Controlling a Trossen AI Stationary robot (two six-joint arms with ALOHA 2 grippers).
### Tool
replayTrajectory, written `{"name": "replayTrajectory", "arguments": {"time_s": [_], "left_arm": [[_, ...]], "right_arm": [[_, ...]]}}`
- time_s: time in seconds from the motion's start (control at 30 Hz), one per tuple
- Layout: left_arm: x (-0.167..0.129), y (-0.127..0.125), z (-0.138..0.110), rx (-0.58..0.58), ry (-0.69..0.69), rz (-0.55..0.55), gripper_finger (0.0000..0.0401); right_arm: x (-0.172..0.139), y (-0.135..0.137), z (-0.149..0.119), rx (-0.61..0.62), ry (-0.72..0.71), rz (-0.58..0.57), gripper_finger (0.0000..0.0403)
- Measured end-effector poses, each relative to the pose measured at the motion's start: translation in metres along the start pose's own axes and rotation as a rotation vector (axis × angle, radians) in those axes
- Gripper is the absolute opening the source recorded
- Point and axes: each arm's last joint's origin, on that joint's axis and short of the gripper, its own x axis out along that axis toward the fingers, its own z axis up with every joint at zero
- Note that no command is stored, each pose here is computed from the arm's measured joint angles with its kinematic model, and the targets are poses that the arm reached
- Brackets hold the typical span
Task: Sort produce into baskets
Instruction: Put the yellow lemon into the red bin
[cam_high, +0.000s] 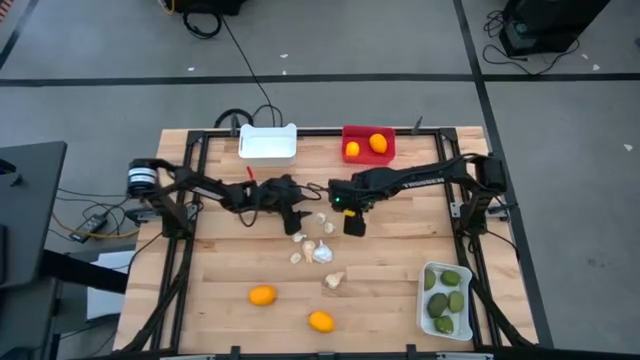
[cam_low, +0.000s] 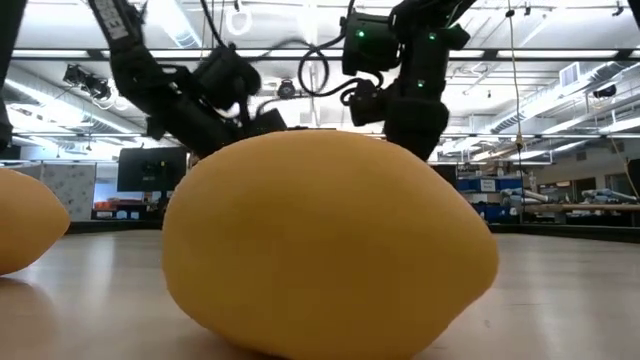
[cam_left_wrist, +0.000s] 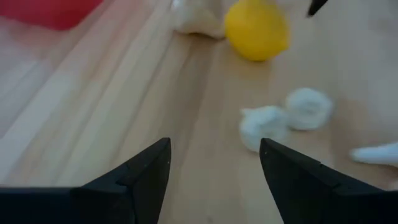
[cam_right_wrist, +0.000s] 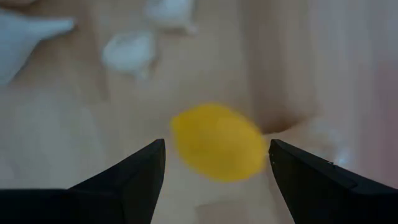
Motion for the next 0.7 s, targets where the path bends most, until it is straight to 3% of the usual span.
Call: {"name": "replayTrajectory", "arguments": {"time_s": [0.2,0.37,0.57,0.7], "left_arm": [[-0.023,-0.016,0.007,0.028,-0.052,-0.052,0.0253],[-0.030,-0.028,0.004,0.102,-0.020,-0.086,0.0253],[-0.032,-0.035,-0.003,0.102,0.049,-0.079,0.0253],[-0.033,-0.039,-0.006,-0.023,0.070,-0.070,0.0253]], "right_arm": [[0.008,0.007,-0.008,-0.198,0.022,-0.056,0.0296],[0.016,0.010,-0.012,-0.327,0.010,-0.077,0.0296],[0.024,0.010,-0.013,-0.343,-0.030,-0.062,0.0295],[0.025,0.011,-0.013,-0.335,-0.045,-0.024,0.0282]]}}
